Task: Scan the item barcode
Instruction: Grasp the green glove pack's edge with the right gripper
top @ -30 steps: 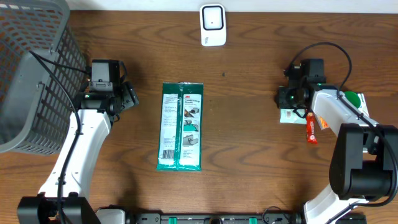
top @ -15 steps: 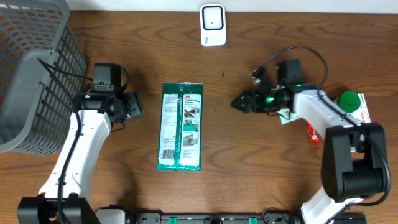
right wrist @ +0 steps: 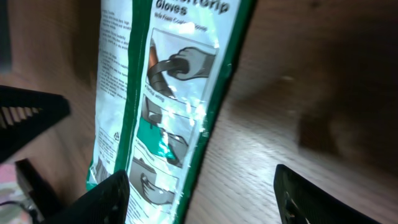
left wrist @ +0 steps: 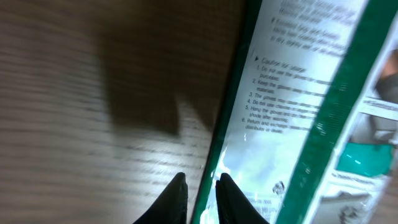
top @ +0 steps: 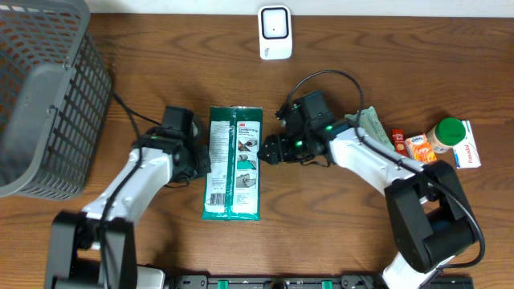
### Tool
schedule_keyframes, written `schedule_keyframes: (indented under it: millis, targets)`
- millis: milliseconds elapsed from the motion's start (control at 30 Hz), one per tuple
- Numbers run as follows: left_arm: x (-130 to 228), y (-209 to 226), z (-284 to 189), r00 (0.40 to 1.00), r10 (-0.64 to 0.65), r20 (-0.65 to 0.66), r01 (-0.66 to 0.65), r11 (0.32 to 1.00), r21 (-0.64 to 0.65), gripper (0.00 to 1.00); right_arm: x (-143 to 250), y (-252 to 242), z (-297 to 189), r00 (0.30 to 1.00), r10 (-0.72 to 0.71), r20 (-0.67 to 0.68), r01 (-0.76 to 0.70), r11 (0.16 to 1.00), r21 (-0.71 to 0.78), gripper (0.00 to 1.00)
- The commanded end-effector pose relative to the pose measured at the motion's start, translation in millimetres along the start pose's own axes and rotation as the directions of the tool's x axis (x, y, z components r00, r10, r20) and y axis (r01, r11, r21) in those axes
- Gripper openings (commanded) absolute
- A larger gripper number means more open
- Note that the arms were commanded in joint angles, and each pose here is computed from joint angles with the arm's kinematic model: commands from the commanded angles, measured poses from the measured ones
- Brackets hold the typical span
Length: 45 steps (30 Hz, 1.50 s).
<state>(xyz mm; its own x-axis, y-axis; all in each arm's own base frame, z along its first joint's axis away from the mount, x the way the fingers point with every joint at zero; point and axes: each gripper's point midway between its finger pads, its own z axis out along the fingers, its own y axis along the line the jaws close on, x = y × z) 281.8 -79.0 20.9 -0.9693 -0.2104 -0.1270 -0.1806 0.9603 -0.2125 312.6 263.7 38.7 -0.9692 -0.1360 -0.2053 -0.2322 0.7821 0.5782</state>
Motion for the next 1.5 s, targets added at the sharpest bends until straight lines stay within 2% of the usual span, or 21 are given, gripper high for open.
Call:
schedule_keyframes:
  millis: [0,300,367,633,767,867,1100,1467]
  targets:
    - [11,0,22,0.998,-0.022,-0.064,0.021,1.000,-0.019,0.19,2,5,7,0.998,0.052,0.023,-0.053,0.996,0.065,0.70]
    - [27,8,55,0.983,-0.082,-0.164,0.073,0.996,-0.059,0.19,26,6,25,0.990,0.142,0.018,-0.143,0.984,0.111,0.63]
    - [29,9,57,0.981,-0.085,-0.174,0.075,0.995,-0.064,0.19,34,4,32,0.985,0.171,0.018,-0.172,0.981,0.095,0.57]
    - [29,9,58,0.981,-0.088,-0.172,0.078,0.995,-0.063,0.20,54,13,47,0.966,0.259,0.004,-0.258,0.964,-0.069,0.47]
    - [29,8,58,0.981,-0.088,-0.173,0.078,0.995,-0.061,0.20,56,13,49,0.951,0.309,0.017,-0.306,0.947,-0.102,0.41]
    - [29,8,58,0.981,-0.088,-0.174,0.078,0.995,-0.061,0.20,50,22,48,0.959,0.279,0.044,-0.269,0.949,-0.162,0.41]
    - [29,8,58,0.981,-0.088,-0.173,0.078,0.995,-0.061,0.20,42,47,49,0.975,0.205,0.087,-0.181,0.956,-0.232,0.50]
    - [29,3,58,0.980,-0.086,-0.180,0.081,0.996,-0.031,0.20,43,65,53,0.985,0.093,0.144,-0.057,0.970,-0.236,0.49]
